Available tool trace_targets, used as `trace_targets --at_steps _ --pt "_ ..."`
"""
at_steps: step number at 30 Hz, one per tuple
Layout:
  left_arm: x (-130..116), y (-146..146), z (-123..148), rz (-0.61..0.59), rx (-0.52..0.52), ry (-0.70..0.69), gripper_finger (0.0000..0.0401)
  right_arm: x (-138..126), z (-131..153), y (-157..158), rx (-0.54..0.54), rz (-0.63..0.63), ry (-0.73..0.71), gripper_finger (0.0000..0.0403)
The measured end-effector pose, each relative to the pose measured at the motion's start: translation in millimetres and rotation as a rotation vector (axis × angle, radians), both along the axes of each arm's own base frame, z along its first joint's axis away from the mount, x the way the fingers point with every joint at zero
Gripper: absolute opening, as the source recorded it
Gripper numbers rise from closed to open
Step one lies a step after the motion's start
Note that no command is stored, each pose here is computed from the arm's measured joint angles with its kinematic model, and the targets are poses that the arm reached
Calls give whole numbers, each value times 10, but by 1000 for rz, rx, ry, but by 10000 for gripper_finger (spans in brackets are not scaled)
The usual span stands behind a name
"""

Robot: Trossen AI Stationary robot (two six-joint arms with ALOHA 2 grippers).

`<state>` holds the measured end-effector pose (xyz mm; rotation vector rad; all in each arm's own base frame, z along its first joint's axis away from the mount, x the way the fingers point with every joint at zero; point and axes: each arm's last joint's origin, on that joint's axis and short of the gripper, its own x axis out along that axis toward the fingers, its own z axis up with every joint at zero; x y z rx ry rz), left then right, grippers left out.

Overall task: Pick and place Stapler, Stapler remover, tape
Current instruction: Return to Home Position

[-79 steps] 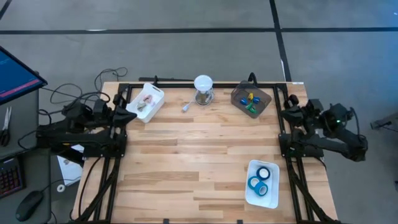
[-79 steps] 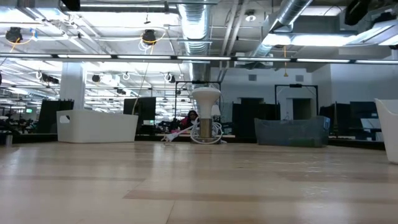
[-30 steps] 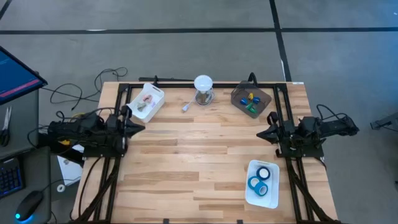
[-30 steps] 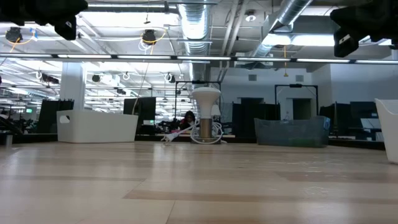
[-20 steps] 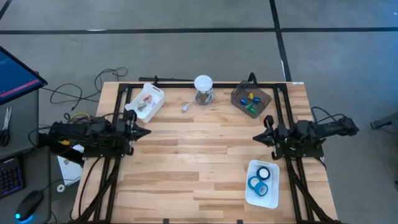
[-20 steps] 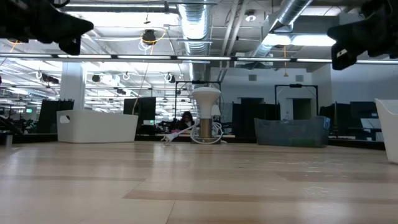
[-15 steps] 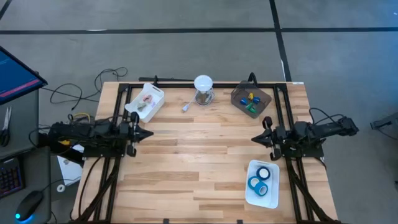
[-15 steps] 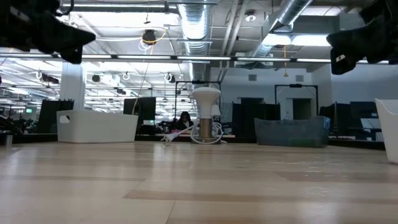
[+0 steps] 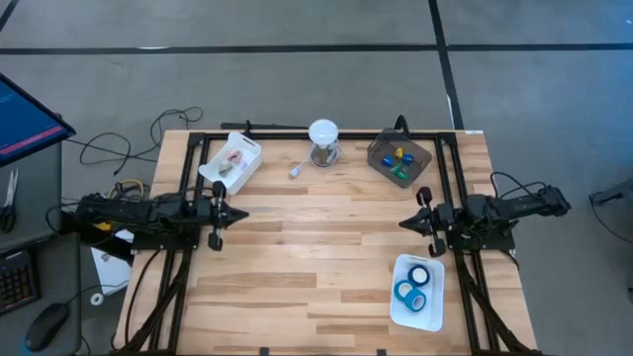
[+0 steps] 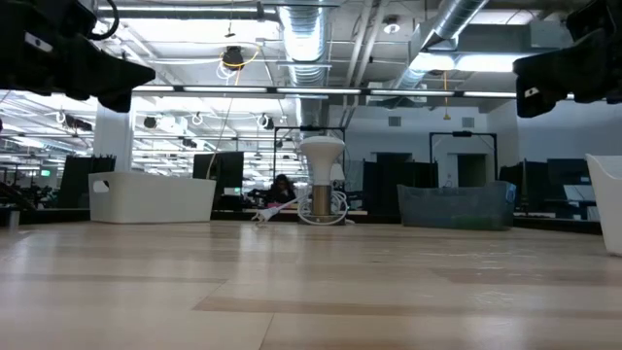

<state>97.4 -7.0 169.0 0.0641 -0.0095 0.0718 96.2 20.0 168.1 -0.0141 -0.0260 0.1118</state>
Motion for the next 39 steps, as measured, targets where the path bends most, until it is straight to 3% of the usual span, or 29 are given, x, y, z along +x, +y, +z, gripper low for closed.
trace_targets --at_steps 39 --pt "17 0 -9 7 6 17 1 2 -7 -5 -8 -5 2 0"
